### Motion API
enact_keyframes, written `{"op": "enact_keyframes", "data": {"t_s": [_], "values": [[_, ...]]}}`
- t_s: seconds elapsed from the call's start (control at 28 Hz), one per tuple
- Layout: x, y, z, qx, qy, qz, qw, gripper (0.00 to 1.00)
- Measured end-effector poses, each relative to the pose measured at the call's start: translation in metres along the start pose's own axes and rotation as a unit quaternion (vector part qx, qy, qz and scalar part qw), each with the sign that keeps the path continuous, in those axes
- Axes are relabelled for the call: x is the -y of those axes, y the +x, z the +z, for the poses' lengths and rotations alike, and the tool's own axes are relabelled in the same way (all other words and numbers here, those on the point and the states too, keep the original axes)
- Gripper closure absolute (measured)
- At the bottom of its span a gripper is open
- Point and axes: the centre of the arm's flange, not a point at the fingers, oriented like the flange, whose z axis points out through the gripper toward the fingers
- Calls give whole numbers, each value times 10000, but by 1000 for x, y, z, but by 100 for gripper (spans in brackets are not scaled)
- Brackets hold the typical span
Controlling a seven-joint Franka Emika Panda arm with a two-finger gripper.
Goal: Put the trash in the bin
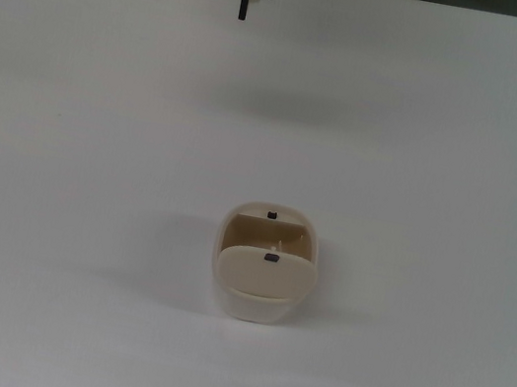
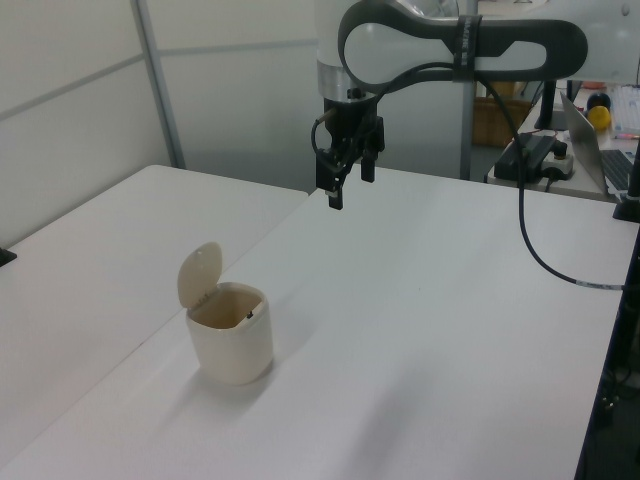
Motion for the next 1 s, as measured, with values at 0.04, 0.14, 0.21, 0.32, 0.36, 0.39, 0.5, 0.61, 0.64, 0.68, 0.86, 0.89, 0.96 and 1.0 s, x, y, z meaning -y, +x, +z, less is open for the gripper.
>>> {"op": "enact_keyframes", "data": {"t_s": [0.04, 0.14, 0.21, 0.32, 0.36, 0.39, 0.5, 0.61, 0.64, 0.68, 0.86, 0.89, 0.96, 1.0], "values": [[1, 0, 1, 10, -1, -6, 10000, 0], [5, -1, 6, 63, -3, -46, 10000, 0], [10, -2, 9, 91, -3, -86, 9999, 0], [16, -4, 9, 120, -3, -143, 9998, 0], [18, -5, 9, 136, -6, -162, 9998, 0], [19, -6, 8, 140, -7, -172, 9998, 0], [21, -9, 3, 127, -12, -185, 9997, 0], [17, -13, -3, 120, -24, -155, 9998, 0], [16, -14, -6, 134, -31, -141, 9998, 0], [14, -17, -8, 163, -41, -128, 9998, 0], [9, -29, -19, 287, -74, -90, 9995, 0], [9, -31, -21, 291, -76, -89, 9995, 0], [10, -32, -23, 284, -77, -93, 9995, 0], [10, -32, -23, 281, -77, -95, 9995, 0]]}}
